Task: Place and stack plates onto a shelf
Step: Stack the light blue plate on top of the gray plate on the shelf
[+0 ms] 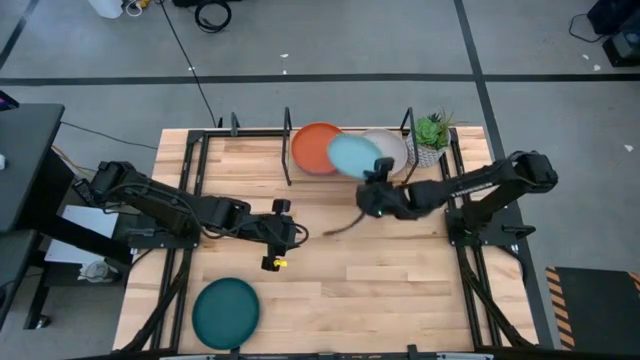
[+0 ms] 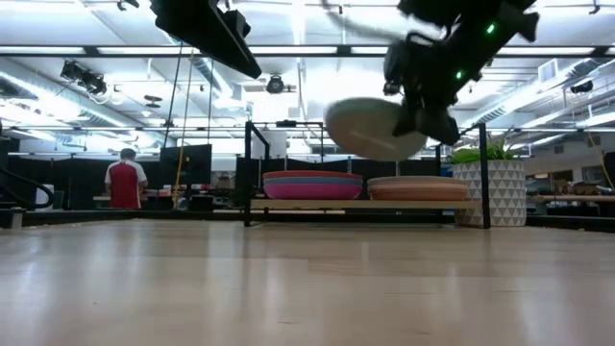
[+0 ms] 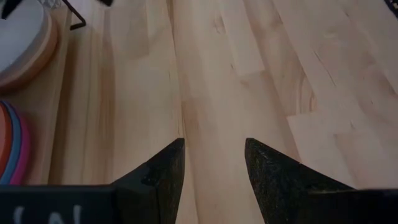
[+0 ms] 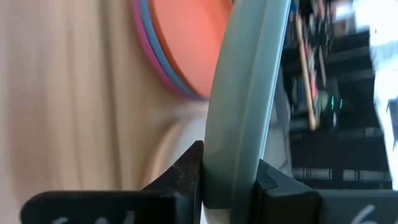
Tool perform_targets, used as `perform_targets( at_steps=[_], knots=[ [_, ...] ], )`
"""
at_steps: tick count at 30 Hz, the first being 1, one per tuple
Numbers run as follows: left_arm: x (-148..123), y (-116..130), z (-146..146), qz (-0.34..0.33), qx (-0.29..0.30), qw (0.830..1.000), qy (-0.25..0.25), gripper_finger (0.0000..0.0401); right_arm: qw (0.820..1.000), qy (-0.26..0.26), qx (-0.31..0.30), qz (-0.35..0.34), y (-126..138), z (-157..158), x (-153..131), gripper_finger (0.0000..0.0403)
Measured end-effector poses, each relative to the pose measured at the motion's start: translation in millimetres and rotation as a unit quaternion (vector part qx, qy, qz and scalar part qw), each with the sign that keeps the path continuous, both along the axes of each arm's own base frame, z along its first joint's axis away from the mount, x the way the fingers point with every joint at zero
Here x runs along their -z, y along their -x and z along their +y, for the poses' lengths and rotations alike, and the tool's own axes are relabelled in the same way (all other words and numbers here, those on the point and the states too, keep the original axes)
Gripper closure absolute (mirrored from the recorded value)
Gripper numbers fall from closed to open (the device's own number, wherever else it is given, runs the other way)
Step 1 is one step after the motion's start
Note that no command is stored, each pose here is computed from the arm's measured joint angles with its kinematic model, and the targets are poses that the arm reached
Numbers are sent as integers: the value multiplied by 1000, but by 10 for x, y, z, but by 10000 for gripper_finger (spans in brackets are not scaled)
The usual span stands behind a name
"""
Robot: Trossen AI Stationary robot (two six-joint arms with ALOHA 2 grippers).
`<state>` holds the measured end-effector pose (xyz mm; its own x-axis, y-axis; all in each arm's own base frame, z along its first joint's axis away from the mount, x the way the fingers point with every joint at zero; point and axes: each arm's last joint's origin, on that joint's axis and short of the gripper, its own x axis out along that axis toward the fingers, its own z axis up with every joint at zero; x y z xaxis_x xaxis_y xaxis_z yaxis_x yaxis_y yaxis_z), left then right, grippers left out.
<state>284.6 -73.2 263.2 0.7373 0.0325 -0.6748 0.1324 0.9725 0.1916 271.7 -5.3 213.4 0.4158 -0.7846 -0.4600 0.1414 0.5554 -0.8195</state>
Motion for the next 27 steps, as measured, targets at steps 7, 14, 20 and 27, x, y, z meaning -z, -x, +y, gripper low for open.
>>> perform_targets(
  at_steps=[7, 14, 20, 27],
  knots=[
    [2, 2, 1, 2, 0, 1000, 0, 225, 997, -52, 60, 17, 88, -321, 68, 332],
    [2, 2, 3, 2, -2, 1000, 2, 225, 992, -83, 92, 18, 144, -460, 100, 332],
    [2, 1, 3, 1, -3, 1000, 2, 225, 987, -120, 106, 33, 206, -499, 141, 329],
    [2, 1, 3, 1, -3, 1000, 2, 225, 984, -148, 90, 41, 210, -461, 150, 270]
  ],
)
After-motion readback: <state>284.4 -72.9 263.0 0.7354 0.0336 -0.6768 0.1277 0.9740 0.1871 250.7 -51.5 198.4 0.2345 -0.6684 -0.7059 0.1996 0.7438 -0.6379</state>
